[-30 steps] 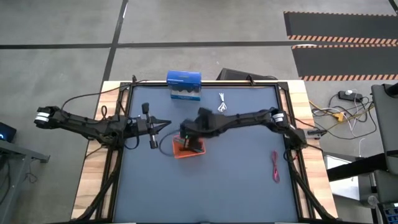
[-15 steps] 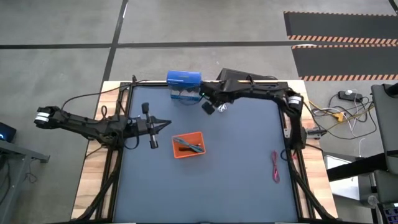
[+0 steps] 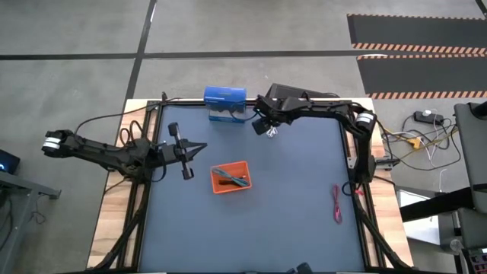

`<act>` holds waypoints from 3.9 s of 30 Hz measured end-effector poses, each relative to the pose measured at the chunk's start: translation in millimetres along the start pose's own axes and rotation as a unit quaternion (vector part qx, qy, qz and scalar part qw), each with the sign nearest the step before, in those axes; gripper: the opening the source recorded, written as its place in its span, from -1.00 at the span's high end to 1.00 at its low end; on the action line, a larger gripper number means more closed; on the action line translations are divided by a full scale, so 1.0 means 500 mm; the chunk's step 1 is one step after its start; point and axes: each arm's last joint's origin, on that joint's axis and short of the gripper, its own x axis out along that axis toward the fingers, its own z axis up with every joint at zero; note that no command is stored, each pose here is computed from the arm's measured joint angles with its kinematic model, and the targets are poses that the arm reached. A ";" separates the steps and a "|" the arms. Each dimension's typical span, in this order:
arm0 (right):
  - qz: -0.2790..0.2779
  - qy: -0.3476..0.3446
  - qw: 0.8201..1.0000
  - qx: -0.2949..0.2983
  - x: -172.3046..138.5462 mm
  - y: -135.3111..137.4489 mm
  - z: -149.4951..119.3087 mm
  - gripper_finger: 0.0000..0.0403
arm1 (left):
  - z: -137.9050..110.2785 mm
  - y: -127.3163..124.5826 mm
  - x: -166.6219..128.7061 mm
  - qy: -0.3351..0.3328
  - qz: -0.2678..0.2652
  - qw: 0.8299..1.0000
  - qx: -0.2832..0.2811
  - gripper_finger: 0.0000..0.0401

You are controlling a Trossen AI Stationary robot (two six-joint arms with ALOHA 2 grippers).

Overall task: Pick and place USB-C Cables
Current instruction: Put the white charger cable into the orange bin

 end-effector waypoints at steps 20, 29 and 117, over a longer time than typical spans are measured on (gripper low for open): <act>-0.003 -0.041 0.995 0.088 0.078 -0.013 -0.063 0.29 | -0.005 -0.004 0.003 0.003 -0.002 1.000 0.002 1.00; 0.000 -0.046 0.995 0.089 0.079 -0.013 -0.063 0.78 | -0.004 -0.003 0.003 0.002 -0.001 1.000 0.001 1.00; 0.296 -0.174 0.850 -0.400 -0.146 0.346 -0.219 0.86 | -0.010 -0.006 0.003 0.008 -0.004 1.000 0.004 1.00</act>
